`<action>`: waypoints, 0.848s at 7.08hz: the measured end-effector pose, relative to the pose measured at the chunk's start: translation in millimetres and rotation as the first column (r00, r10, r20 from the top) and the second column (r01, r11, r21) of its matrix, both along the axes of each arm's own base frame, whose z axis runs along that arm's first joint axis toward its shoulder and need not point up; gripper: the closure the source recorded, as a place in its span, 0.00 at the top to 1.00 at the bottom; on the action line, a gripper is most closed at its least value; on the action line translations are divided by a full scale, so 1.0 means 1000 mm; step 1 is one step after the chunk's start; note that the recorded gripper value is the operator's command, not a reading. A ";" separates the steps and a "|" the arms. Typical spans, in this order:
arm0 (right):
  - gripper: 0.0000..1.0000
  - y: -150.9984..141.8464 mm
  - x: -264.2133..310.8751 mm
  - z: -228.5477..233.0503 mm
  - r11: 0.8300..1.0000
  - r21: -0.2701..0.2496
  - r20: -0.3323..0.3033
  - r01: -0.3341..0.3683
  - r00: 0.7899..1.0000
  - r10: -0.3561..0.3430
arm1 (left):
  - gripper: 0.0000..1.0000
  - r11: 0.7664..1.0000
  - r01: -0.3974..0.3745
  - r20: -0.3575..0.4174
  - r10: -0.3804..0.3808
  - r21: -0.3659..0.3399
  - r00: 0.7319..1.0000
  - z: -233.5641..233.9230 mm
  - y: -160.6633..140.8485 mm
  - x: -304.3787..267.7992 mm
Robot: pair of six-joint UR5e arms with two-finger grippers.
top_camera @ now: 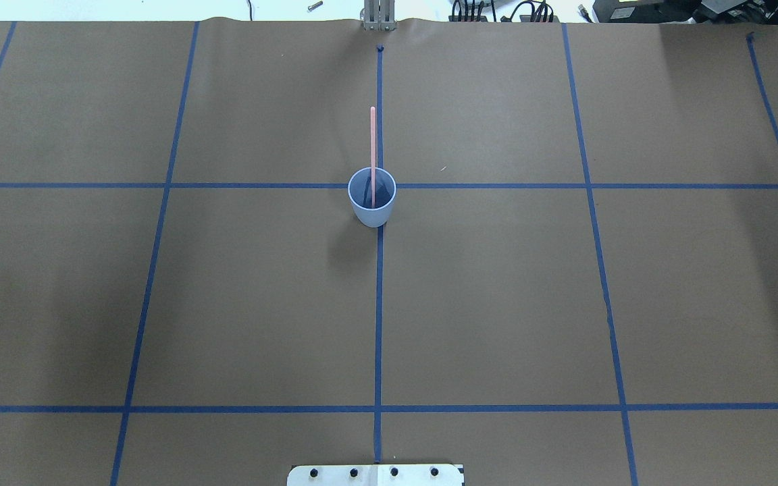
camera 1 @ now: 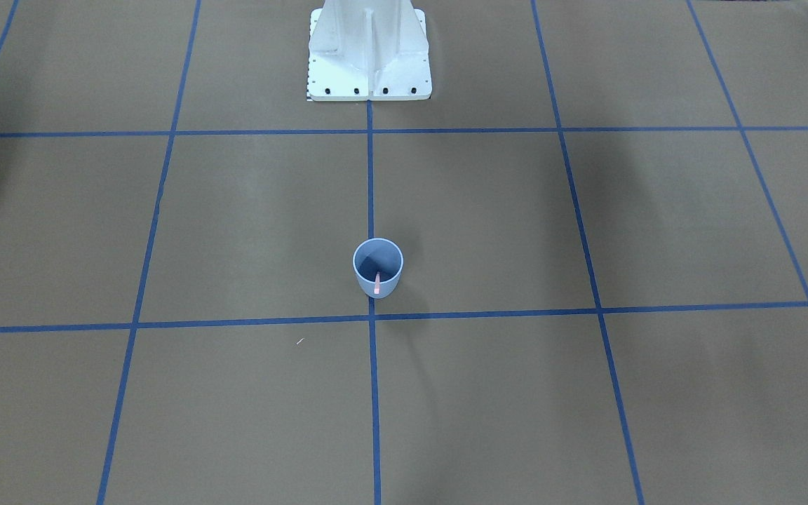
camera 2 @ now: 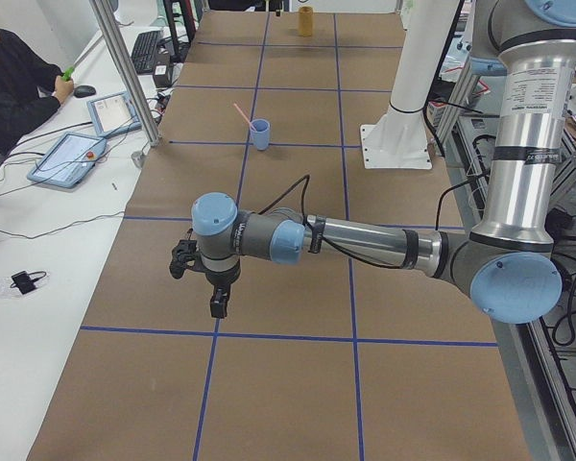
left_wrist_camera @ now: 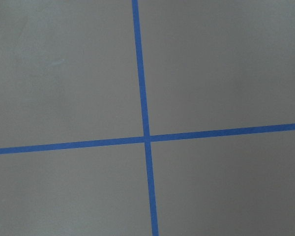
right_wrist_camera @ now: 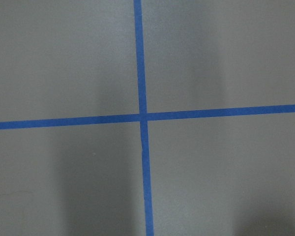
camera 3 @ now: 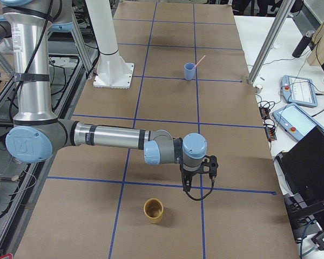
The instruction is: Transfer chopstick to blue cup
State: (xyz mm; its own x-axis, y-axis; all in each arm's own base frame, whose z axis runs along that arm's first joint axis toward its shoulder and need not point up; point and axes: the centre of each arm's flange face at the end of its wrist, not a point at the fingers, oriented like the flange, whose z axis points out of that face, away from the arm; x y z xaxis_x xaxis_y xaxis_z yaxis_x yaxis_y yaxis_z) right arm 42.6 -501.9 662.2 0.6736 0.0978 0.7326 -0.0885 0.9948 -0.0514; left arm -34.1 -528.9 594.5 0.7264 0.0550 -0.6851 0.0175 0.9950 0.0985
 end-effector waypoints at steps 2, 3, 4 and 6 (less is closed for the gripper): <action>1.00 -0.006 0.007 -0.019 0.999 -0.040 0.019 -0.013 1.000 0.014 | 0.98 0.999 0.006 -0.051 -0.008 -0.032 0.999 0.009 0.002 -0.003; 1.00 -0.006 0.008 -0.022 0.999 -0.047 0.021 -0.016 1.000 0.017 | 0.98 0.999 0.009 -0.055 -0.011 -0.050 0.998 0.017 0.001 -0.004; 1.00 -0.006 0.010 -0.022 0.999 -0.049 0.021 -0.019 1.000 0.020 | 0.98 0.998 0.010 -0.056 -0.014 -0.063 0.998 0.023 0.000 -0.004; 1.00 -0.006 0.012 -0.023 0.998 -0.051 0.021 -0.023 0.999 0.024 | 0.98 0.998 0.012 -0.055 -0.016 -0.067 0.998 0.026 -0.001 -0.004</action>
State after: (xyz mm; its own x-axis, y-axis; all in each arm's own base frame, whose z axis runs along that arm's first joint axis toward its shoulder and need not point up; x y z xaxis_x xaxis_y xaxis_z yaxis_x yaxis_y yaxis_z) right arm 54.7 -507.7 639.6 0.6545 0.1506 0.7409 -0.1102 0.9885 -0.1035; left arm -38.3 -529.5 620.5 0.6872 -0.0021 -0.7265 0.0348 0.9989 0.0300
